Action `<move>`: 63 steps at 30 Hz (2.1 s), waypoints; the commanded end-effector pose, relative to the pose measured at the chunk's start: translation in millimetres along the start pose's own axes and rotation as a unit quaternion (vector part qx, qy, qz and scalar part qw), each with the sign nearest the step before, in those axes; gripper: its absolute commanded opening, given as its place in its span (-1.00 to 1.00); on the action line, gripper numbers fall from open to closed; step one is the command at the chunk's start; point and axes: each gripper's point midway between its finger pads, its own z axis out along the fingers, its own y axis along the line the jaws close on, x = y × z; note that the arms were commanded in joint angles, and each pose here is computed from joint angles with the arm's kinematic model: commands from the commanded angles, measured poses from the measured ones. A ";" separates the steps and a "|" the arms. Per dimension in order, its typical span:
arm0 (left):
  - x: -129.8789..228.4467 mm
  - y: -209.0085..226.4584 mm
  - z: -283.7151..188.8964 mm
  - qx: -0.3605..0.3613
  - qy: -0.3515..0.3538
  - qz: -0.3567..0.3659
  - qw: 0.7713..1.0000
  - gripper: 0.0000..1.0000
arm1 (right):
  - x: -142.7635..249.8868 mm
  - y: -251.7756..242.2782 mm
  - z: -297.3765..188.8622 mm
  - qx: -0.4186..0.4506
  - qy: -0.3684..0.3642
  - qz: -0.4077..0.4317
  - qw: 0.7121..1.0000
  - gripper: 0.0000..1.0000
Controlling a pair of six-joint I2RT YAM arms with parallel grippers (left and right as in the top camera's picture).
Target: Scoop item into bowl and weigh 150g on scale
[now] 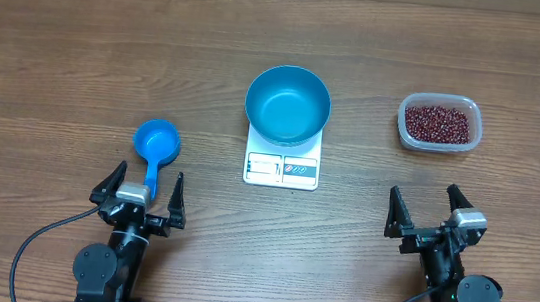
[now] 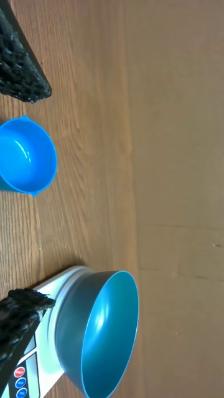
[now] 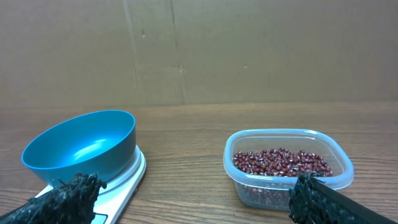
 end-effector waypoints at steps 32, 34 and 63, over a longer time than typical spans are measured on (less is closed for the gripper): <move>-44.9 3.3 0.4 -0.006 0.084 -0.004 0.996 0.99 | 1.9 -2.2 0.0 0.005 -0.002 0.002 1.000 1.00; -47.9 4.3 6.1 -0.006 0.102 -0.006 0.995 1.00 | 1.9 -2.2 0.0 0.005 -0.002 0.002 1.000 1.00; 4.0 46.9 74.5 -0.012 0.451 -0.028 0.892 0.99 | 1.9 -2.1 0.0 0.005 -0.002 0.002 1.000 1.00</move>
